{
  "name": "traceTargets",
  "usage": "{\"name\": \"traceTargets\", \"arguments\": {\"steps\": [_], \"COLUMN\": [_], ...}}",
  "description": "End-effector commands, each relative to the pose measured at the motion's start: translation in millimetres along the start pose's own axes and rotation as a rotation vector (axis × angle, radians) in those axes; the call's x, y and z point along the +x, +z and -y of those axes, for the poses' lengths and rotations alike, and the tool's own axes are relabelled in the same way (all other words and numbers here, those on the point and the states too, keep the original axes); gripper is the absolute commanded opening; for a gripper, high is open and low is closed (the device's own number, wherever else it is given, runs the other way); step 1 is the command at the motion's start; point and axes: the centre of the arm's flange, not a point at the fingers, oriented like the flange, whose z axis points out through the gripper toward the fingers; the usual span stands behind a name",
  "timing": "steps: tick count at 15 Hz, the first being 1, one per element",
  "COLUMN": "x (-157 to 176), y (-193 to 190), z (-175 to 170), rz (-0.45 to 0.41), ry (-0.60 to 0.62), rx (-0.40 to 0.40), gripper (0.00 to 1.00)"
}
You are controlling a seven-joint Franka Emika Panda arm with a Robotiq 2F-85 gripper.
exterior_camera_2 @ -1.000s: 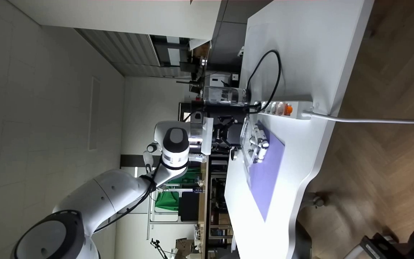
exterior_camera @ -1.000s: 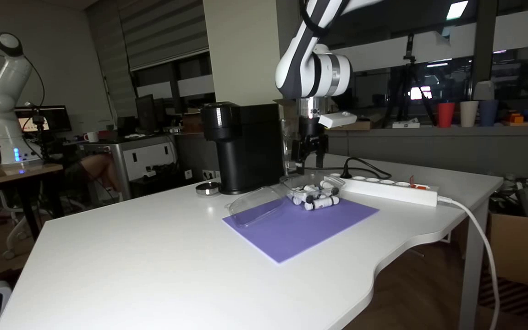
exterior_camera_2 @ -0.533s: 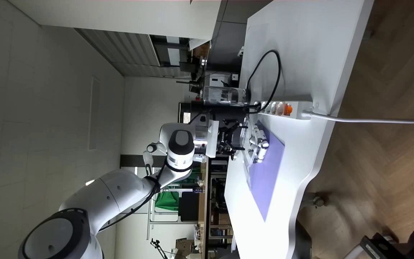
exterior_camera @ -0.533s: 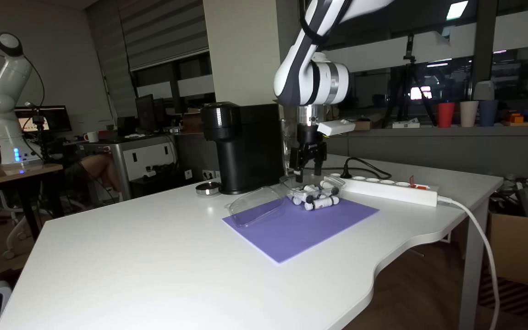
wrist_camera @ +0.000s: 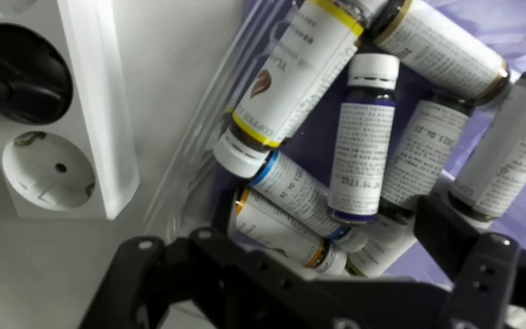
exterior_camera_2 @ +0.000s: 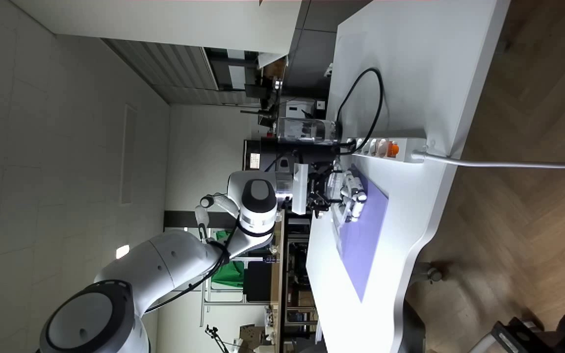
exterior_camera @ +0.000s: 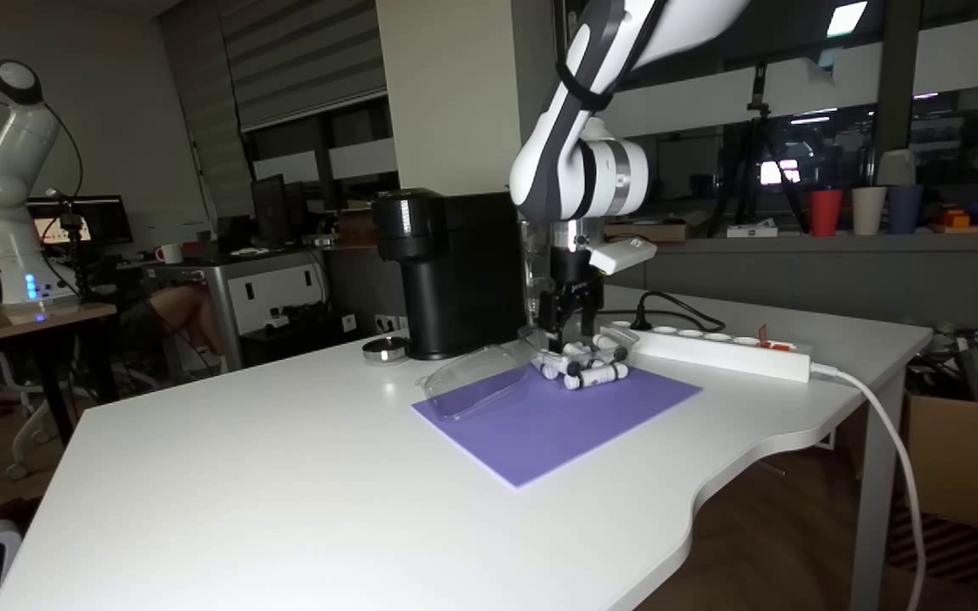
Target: Place a bottle on the purple mat
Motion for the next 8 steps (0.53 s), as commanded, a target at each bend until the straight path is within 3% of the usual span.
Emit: {"name": "traceTargets", "arguments": {"steps": [1, 8], "x": [-2.7, -0.3], "y": [3.5, 3.7], "z": [1.2, 1.4], "rz": [-0.032, -0.027], "ry": [-0.021, -0.020], "rx": [-0.018, -0.007], "gripper": [0.73, 0.24]}}
